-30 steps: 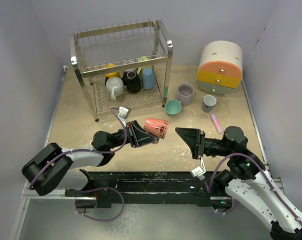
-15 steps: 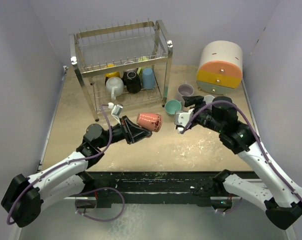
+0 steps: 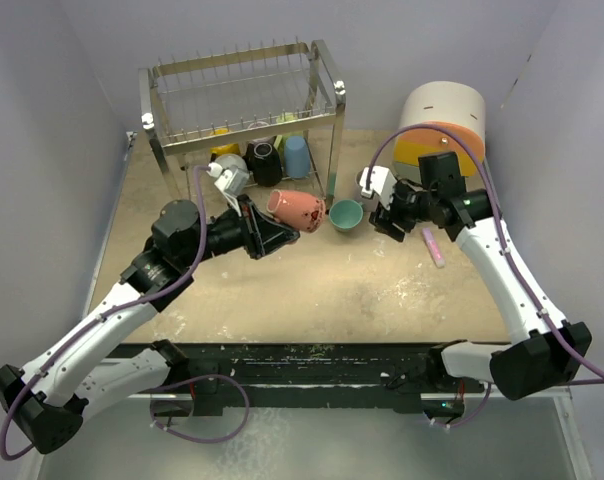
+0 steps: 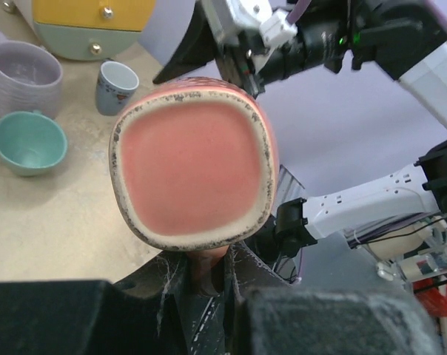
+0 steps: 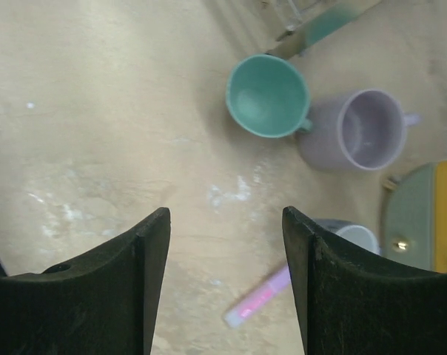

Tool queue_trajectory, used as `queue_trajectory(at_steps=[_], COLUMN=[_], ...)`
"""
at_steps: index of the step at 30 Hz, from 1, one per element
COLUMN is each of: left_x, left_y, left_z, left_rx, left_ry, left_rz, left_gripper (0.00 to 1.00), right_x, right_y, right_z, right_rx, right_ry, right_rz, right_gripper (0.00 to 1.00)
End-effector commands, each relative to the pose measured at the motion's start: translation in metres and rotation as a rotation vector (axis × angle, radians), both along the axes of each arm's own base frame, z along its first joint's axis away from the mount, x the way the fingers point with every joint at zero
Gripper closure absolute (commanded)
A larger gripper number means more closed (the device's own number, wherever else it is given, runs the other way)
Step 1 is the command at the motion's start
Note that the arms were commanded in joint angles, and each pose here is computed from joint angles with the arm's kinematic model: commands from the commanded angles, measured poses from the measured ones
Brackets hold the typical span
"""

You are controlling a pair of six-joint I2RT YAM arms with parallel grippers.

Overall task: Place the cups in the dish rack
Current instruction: Turn the cup upside down in the dish rack.

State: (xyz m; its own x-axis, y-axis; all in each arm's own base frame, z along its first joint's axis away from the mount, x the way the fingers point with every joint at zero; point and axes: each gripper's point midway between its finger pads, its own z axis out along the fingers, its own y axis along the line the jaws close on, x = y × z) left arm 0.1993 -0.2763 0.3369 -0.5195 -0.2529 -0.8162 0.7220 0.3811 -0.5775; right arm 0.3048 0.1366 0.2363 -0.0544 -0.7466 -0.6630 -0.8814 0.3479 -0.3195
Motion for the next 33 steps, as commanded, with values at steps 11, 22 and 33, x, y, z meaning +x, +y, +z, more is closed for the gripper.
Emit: queue_trajectory(at_steps=[11,22,33], left_x=[0.046,0.009,0.071], left_y=[0.017,-0.025,-0.010], left_z=[0.143,0.074,-0.076], left_rx=[0.157,0.122,0.310], left_ry=[-0.340,-0.348,-0.271], left_rz=[0.176,-0.024,0.273], left_gripper=[1.00,1.00,1.00], right_x=[-0.017,-0.010,-0.012], right_y=[0.044,0.015,0.011], right_z=[-0.019,-0.019,-0.009], right_rx=[0.335,0.264,0.237], right_ry=[0.098,-0.048,-0.050], right_rz=[0.054,-0.047,-0.045], right_gripper=[0.37,0.36,0.36])
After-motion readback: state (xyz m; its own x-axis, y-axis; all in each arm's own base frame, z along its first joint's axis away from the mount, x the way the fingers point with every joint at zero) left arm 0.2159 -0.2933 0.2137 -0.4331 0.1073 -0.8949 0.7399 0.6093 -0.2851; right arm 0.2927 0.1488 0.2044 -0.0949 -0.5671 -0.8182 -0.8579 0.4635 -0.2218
